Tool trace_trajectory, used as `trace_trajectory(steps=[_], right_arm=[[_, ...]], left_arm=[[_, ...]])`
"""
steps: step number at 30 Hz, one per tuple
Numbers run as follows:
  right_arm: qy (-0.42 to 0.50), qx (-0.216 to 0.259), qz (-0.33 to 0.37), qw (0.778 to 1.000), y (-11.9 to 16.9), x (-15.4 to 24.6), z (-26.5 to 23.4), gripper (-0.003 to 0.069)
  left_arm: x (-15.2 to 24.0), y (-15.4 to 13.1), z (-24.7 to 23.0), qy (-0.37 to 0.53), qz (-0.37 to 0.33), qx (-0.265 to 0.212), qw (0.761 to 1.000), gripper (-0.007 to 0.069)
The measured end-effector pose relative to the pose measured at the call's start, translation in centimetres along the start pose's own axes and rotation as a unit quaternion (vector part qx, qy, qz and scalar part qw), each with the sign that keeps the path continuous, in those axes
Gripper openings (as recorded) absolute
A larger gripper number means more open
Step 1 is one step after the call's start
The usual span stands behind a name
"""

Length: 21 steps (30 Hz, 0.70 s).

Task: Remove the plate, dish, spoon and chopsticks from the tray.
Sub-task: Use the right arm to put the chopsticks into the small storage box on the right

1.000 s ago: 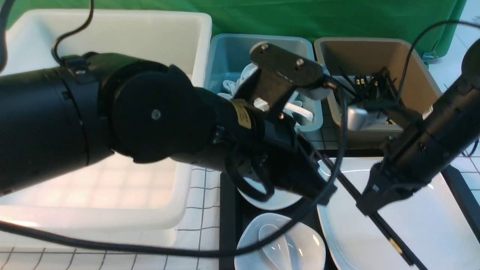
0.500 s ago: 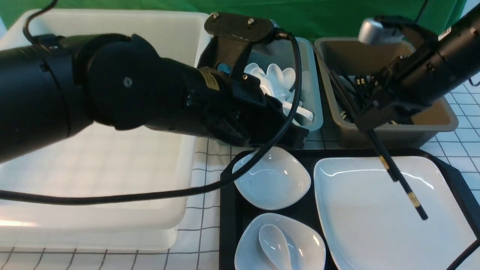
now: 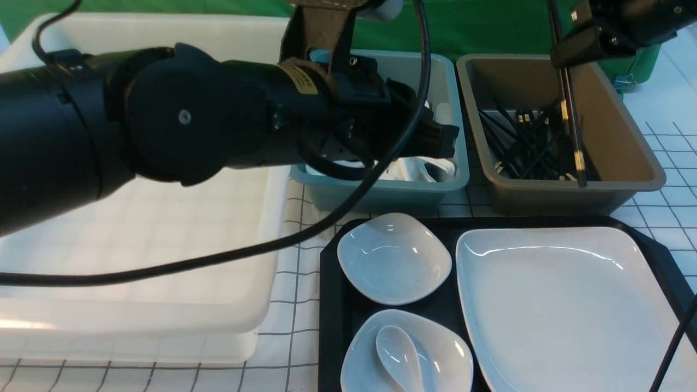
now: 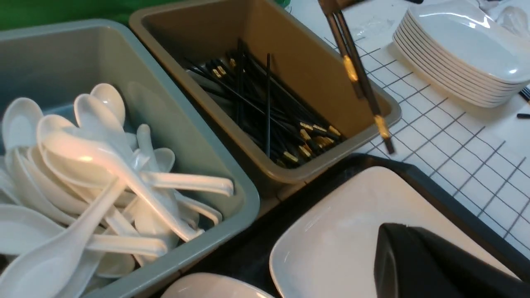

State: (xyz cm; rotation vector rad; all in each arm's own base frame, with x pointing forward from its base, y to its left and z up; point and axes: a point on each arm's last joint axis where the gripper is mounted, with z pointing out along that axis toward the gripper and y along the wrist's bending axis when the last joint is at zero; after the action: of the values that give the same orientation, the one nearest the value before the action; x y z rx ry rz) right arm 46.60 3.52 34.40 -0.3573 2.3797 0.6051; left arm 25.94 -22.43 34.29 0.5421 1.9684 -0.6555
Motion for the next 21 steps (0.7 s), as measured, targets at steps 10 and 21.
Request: trace_trajectory(steps=[10,21], right_arm=[[-0.089,0.043,0.037,0.994,-4.1,-2.0,2.1,0.005],[-0.027,0.07,0.066,0.995,-6.6,0.1,5.7,0.0071]], left_arm=[[0.4,0.7,2.3,-0.022,0.014,-0.016,1.0,-0.0003],[-0.7,0.3,4.2,-0.003,0.027,-0.007,1.0,-0.0003]])
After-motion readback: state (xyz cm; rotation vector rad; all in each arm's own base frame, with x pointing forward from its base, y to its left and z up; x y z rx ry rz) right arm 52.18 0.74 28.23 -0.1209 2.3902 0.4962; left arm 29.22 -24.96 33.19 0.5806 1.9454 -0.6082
